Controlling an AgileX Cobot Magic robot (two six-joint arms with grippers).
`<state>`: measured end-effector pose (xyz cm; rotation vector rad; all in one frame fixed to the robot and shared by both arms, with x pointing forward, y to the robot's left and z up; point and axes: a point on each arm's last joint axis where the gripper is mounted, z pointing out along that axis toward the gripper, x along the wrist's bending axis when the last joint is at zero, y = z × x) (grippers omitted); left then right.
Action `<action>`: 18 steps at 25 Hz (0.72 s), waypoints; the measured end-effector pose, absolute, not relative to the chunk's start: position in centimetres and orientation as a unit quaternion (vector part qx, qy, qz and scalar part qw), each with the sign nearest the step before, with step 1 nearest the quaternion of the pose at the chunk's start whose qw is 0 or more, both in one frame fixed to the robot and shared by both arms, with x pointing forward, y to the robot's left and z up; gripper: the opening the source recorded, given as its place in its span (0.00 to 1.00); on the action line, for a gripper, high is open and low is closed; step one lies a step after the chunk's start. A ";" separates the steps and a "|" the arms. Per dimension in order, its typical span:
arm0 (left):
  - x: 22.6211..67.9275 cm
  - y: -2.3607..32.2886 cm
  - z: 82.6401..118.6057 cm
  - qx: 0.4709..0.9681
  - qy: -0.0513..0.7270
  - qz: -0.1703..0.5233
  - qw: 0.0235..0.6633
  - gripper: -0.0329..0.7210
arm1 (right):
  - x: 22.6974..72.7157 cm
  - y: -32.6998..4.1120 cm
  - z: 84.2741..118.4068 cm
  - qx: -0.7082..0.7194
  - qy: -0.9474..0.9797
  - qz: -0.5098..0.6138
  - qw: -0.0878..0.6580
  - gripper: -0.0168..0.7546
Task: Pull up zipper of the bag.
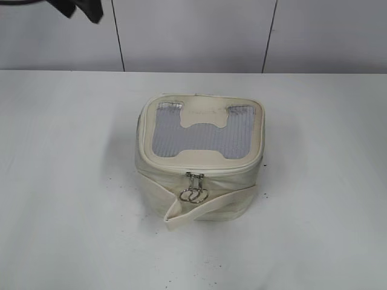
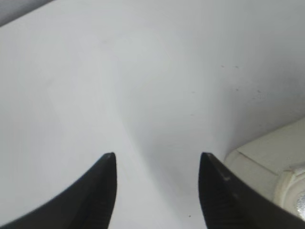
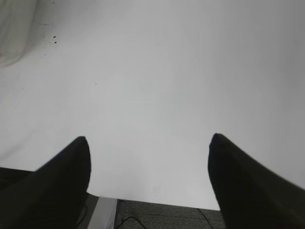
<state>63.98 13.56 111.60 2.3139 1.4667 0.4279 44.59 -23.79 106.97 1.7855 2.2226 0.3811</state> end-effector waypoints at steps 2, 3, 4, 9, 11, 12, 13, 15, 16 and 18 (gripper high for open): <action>63.1 15.5 114.3 0.802 0.534 0.173 0.205 0.61 | 43.7 -24.2 107.8 0.618 0.762 0.134 0.138 0.79; 62.6 16.2 115.3 0.795 0.539 0.181 0.213 0.61 | 43.3 -24.4 108.1 0.619 0.761 0.136 0.141 0.79; 62.0 17.1 116.2 0.788 0.544 0.188 0.218 0.61 | 42.8 -24.6 108.5 0.618 0.760 0.138 0.145 0.79; 56.4 20.7 119.1 0.767 0.565 0.204 0.226 0.61 | 39.6 -25.7 108.7 0.620 0.757 0.142 0.150 0.79; 53.6 21.6 118.8 0.770 0.567 0.197 0.217 0.61 | 38.1 -26.1 108.4 0.620 0.756 0.146 0.153 0.79; 52.0 22.1 119.0 0.769 0.567 0.198 0.218 0.61 | 37.4 -26.4 108.2 0.620 0.755 0.150 0.155 0.79; 50.6 22.5 118.4 0.771 0.568 0.192 0.212 0.61 | 36.6 -26.6 108.0 0.619 0.754 0.154 0.158 0.79; 47.4 23.4 117.7 0.771 0.572 0.185 0.210 0.61 | 35.0 -27.2 107.7 0.617 0.750 0.169 0.167 0.79; 45.6 23.9 117.2 0.771 0.573 0.183 0.207 0.61 | 34.3 -27.4 107.5 0.617 0.749 0.175 0.170 0.79; 42.0 25.0 116.2 0.771 0.574 0.183 0.209 0.61 | 33.0 -27.8 106.9 0.615 0.746 0.185 0.176 0.79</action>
